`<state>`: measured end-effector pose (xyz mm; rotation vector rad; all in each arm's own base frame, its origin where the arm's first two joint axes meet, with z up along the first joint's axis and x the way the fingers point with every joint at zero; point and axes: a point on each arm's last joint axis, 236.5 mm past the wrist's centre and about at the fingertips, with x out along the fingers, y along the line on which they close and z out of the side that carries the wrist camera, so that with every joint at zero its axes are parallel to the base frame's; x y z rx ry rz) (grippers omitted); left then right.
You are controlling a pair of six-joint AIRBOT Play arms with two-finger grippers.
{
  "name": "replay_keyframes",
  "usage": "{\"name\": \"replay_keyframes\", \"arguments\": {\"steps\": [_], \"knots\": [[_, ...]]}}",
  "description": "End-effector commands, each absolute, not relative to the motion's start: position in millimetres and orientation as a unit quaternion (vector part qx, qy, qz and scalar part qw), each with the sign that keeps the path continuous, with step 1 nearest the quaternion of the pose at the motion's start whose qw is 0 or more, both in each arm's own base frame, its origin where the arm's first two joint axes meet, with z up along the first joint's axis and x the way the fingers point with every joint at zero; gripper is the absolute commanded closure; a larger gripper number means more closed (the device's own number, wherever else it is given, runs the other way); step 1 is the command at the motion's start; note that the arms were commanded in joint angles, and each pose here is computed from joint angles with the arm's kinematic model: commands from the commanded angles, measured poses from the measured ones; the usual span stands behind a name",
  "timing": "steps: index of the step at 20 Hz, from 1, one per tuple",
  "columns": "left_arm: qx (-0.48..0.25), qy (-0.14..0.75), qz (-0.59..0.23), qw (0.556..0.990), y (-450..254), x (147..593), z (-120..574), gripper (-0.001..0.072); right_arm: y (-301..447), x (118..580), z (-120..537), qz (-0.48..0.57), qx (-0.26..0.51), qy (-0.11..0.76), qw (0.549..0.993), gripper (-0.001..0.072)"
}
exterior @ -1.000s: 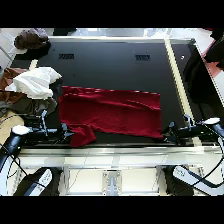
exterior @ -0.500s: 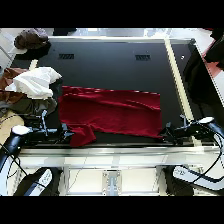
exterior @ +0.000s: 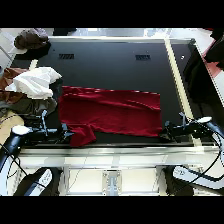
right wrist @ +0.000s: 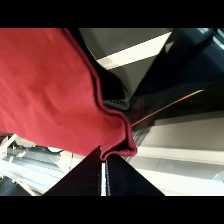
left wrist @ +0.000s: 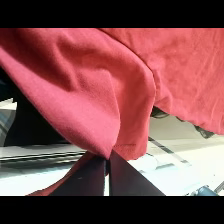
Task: Fold the shirts.
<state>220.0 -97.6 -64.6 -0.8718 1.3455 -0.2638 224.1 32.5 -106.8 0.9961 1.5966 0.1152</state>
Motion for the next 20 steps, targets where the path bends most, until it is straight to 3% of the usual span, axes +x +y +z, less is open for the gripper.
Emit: {"name": "replay_keyframes", "arguments": {"steps": [1,3,6,8,10,15,20], "knots": [[-0.387,0.596,-0.120,0.693,-97,222,-61,0.0698,42,237,-91,0.094,0.429,0.661,0.608,0.0701],[-0.375,0.576,-0.128,0.714,-95,230,-46,0.0699,41,246,-67,0.117,0.412,0.641,0.637,0.0702],[-0.333,0.502,-0.153,0.784,-89,252,12,0.0700,36,257,-3,0.150,0.352,0.597,0.705,0.0702],[-0.315,0.451,-0.160,0.820,-88,257,55,0.0701,19,264,33,0.133,0.284,0.562,0.765,0.0702],[-0.335,0.414,-0.146,0.834,-88,254,84,0.0701,-3,258,56,0.088,0.230,0.550,0.798,0.0702],[-0.359,0.377,-0.170,0.837,-106,243,118,0.0703,-17,250,70,0.052,0.197,0.551,0.810,0.0704],[-0.279,0.404,-0.151,0.858,-93,288,91,0.0704,-12,296,62,0.048,0.193,0.517,0.833,0.0704]]}}
